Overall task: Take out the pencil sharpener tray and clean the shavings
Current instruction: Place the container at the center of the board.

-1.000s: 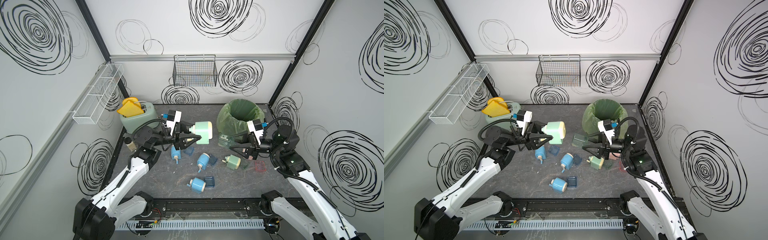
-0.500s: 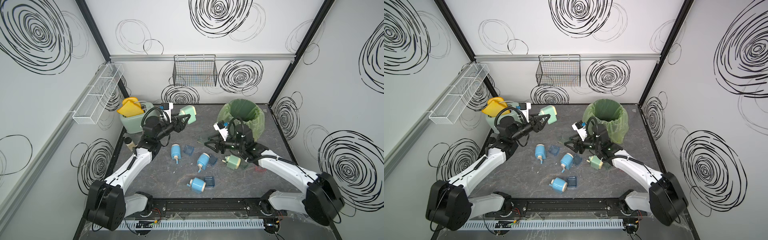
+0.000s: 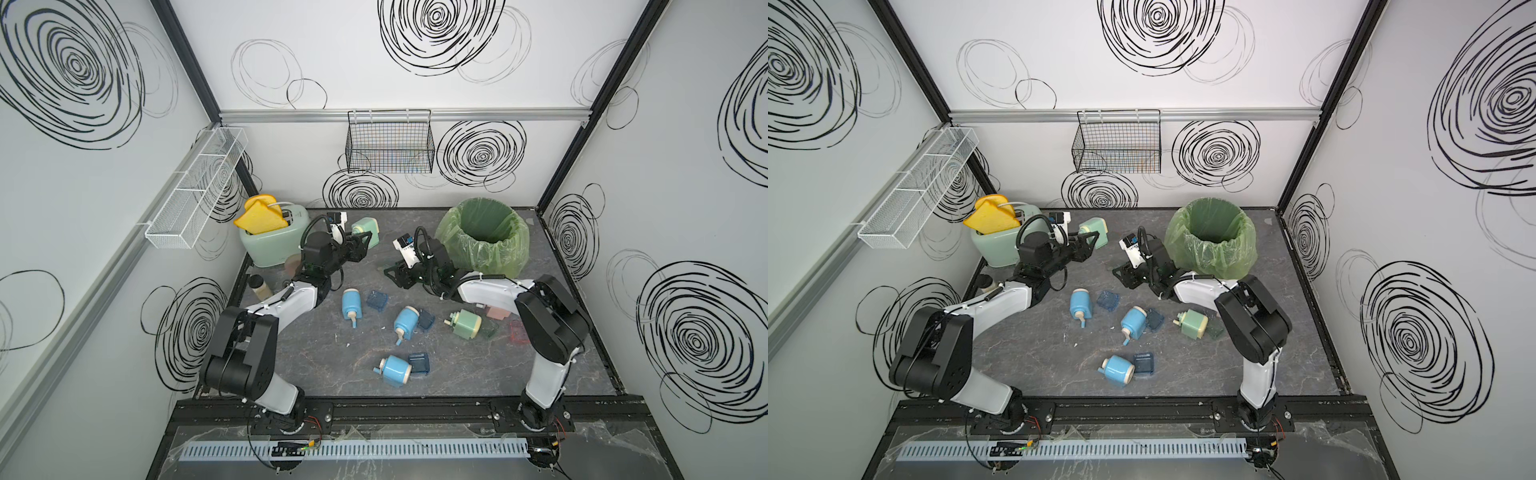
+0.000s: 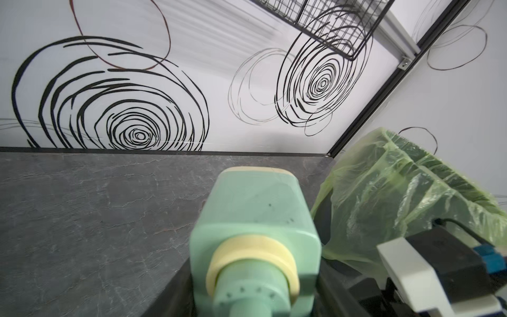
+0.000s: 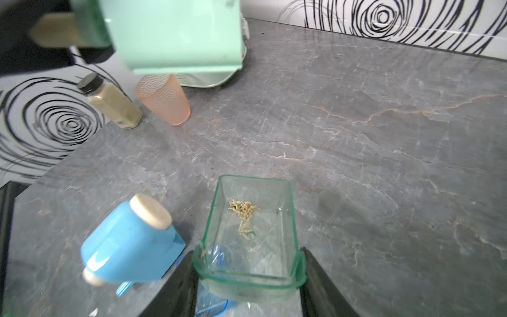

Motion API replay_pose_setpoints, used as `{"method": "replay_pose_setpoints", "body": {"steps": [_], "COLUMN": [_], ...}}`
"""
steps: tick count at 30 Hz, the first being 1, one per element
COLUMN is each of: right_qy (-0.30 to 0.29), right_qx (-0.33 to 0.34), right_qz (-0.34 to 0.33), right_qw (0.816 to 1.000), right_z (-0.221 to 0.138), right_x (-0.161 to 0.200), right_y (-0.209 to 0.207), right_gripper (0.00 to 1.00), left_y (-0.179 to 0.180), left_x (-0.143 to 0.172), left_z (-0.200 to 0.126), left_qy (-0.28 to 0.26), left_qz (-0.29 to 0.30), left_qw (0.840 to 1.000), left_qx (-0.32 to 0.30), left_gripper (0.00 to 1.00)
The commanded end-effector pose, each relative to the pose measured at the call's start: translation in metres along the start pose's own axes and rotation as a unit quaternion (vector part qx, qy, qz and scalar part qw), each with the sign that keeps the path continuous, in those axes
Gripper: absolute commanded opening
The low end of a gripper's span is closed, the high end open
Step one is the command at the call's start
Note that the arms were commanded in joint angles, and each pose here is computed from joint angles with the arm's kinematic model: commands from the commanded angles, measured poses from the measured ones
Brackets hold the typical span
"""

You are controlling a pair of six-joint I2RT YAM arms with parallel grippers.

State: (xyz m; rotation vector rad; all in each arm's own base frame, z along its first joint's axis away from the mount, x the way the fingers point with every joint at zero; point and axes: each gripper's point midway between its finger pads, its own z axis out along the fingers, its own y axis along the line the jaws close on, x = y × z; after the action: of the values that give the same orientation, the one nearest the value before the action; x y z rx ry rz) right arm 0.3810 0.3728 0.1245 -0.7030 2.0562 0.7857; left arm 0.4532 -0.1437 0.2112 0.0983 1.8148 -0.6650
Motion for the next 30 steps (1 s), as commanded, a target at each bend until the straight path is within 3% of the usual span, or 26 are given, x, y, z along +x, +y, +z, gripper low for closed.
{"method": "replay_pose_setpoints", "body": {"steps": [1, 6, 12, 15, 22, 26, 28, 30], "right_qy": [-0.008, 0.003, 0.022, 0.030, 0.013, -0.003, -0.015, -0.021], "right_qx": [0.056, 0.096, 0.087, 0.069, 0.057, 0.010, -0.045, -0.101], "right_qz": [-0.013, -0.006, -0.005, 0.004, 0.013, 0.039, 0.069, 0.091], "right_qw": [0.998, 0.995, 0.996, 0.997, 0.998, 0.999, 0.996, 0.991], "right_z": [0.021, 0.051, 0.076, 0.079, 0.063, 0.050, 0.043, 0.038], "right_x": [-0.008, -0.002, 0.004, 0.010, -0.005, -0.032, -0.050, -0.067], "right_y": [-0.016, -0.035, -0.039, -0.037, -0.037, -0.029, -0.022, -0.014], "right_gripper": [0.52, 0.54, 0.71, 0.79, 0.81, 0.88, 0.99, 0.99], "left_y": [0.016, 0.040, 0.056, 0.060, 0.076, 0.078, 0.076, 0.072], "left_x": [-0.026, 0.004, 0.026, 0.035, 0.053, 0.060, 0.061, 0.060], "left_z": [0.006, 0.017, 0.029, 0.032, 0.037, 0.039, 0.039, 0.037], "left_qy": [-0.039, 0.001, 0.031, 0.039, 0.053, 0.064, 0.066, 0.064], "left_qz": [0.035, 0.033, 0.027, 0.026, 0.007, 0.002, 0.005, 0.010], "left_qw": [0.998, 0.999, 0.998, 0.998, 0.997, 0.996, 0.996, 0.997], "left_qx": [-0.019, -0.040, -0.045, -0.046, -0.053, -0.054, -0.053, -0.051], "left_gripper": [0.23, 0.22, 0.22, 0.21, 0.21, 0.21, 0.21, 0.21]}}
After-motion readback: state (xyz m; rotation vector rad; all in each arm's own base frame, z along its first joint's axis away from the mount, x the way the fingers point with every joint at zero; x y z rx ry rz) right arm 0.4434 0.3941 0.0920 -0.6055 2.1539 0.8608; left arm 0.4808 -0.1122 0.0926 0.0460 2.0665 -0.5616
